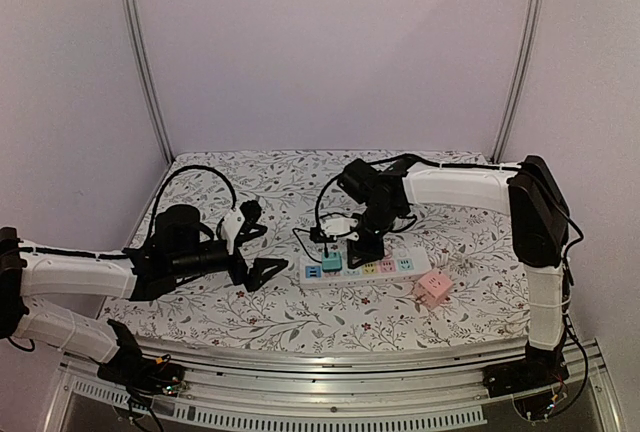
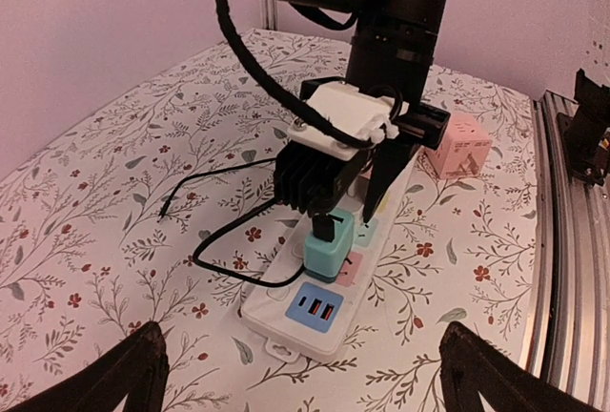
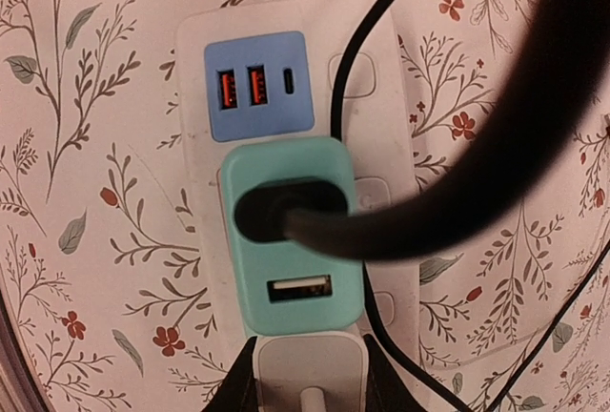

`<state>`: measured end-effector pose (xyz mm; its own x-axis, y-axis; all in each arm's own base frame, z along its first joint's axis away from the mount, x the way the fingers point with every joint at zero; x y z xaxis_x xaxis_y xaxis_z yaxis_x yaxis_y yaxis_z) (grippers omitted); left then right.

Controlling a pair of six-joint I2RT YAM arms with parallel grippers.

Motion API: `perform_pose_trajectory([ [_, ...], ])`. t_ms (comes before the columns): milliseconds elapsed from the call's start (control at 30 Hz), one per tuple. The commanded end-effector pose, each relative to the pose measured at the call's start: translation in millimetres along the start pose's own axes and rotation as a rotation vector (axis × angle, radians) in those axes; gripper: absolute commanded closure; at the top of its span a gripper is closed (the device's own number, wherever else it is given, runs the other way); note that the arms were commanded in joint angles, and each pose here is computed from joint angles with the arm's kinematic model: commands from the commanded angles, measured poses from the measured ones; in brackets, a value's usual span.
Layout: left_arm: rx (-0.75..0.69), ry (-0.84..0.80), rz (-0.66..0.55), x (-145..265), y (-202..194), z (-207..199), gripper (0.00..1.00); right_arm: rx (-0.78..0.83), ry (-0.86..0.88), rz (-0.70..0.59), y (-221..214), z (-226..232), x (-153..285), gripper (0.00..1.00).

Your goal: Insert the plug

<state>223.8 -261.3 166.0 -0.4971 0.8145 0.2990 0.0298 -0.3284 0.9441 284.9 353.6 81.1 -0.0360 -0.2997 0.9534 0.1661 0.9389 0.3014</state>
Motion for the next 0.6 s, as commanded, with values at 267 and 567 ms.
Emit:
perform_pose_trajectory([
  [267,-0.019,-0.022,-0.006,1,-2,-9,0.01,-0.047,-0.039,0.233,-42,-4,-55,0.89],
  [567,-0.019,-0.032,-0.003,1,-4,-11,0.01,-0.090,-0.023,0.069,-1,-1,-23,0.66],
])
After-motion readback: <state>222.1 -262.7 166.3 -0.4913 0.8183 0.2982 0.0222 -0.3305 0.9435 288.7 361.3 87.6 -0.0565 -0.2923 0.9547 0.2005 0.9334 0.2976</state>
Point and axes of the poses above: each gripper's point midway between its finger pads, its own x axis back along the fingers, its own z axis along the line the jaws close on, y = z × x, the point moved 3 cm from there along x, back along the fingers, and after that the axes turned 8 degrees about -x, right-handed, at the moved point
